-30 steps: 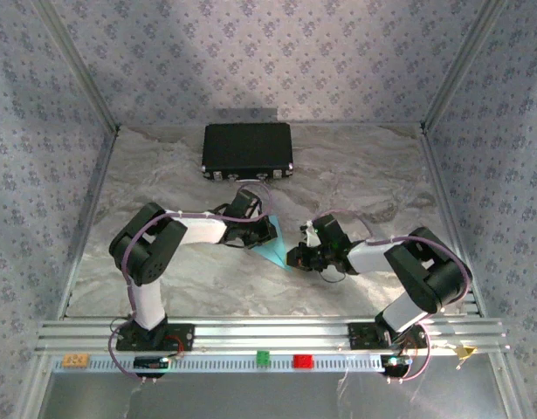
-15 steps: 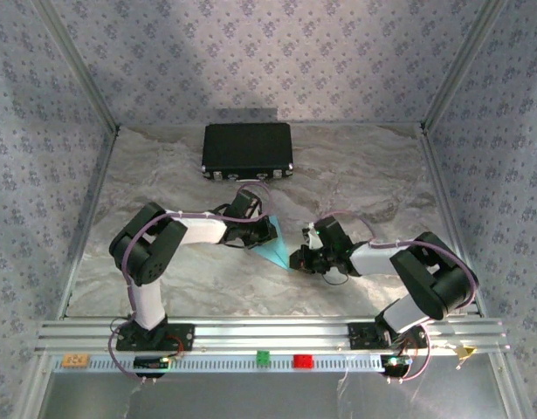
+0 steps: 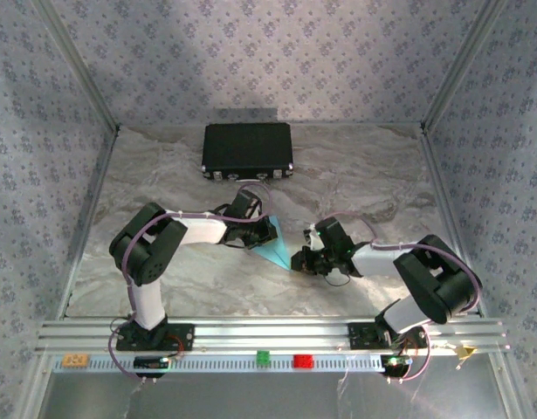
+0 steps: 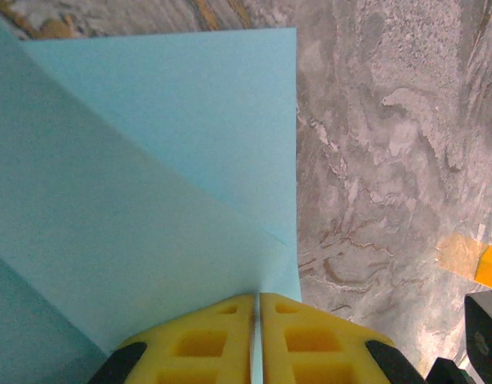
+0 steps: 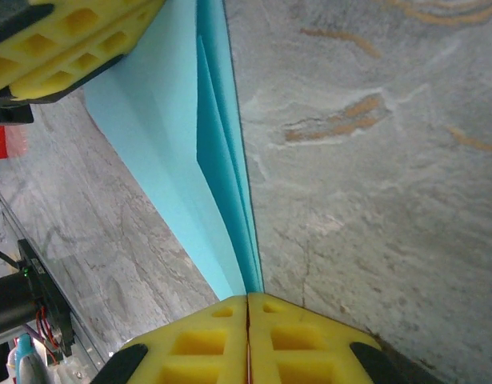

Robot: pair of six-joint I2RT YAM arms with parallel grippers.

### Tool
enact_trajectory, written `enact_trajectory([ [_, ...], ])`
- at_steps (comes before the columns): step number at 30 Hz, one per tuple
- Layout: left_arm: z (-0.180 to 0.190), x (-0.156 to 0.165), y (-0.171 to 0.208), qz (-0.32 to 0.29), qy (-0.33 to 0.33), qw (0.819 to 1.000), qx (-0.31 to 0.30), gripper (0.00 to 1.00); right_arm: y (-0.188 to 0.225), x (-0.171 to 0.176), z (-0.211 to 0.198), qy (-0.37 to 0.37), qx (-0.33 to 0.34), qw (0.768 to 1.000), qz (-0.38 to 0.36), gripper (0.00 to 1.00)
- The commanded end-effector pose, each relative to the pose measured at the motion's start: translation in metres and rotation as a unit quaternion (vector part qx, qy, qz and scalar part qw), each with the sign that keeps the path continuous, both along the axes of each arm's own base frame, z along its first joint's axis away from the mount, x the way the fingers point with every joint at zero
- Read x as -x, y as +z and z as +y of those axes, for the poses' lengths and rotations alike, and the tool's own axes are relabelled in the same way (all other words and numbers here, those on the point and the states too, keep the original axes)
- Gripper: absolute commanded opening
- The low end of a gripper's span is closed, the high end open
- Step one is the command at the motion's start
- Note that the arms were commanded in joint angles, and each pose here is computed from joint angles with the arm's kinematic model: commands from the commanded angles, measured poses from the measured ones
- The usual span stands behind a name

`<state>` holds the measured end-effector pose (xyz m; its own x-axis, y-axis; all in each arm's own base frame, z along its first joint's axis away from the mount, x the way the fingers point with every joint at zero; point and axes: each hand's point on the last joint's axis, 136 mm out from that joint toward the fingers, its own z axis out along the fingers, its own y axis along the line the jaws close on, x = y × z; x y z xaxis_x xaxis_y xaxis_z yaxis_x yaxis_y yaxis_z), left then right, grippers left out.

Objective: Fold a paper plane with a square sheet of paper (pick it up from the middle)
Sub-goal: Fourth fold the wing at the center of the table.

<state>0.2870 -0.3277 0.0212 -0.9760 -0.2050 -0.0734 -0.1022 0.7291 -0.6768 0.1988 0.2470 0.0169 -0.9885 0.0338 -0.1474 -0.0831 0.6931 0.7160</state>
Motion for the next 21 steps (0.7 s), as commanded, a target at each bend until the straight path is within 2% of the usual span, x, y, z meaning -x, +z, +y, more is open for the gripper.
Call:
enact_trajectory([
  [1,0.015,0.015,-0.029,0.033,0.002,0.999,-0.039,0.11,-0.038,0.039,-0.029,0.002,0.068,0.994,0.084,0.04],
  [5,0.015,0.015,-0.029,0.033,0.002,0.999,-0.039,0.11,-0.038,0.040,-0.029,0.003,0.067,0.994,0.086,0.04],
  [9,0.015,0.015,-0.028,0.032,0.002,0.999,-0.039,0.11,-0.035,0.041,-0.030,0.002,0.067,0.994,0.085,0.10],
  [16,0.016,0.015,-0.029,0.033,0.003,0.999,-0.041,0.11,-0.040,0.049,-0.038,-0.002,0.084,0.992,0.094,0.06],
  [21,0.016,0.016,-0.030,0.034,0.003,0.999,-0.040,0.11,-0.037,0.049,-0.039,-0.001,0.083,0.993,0.088,0.10],
])
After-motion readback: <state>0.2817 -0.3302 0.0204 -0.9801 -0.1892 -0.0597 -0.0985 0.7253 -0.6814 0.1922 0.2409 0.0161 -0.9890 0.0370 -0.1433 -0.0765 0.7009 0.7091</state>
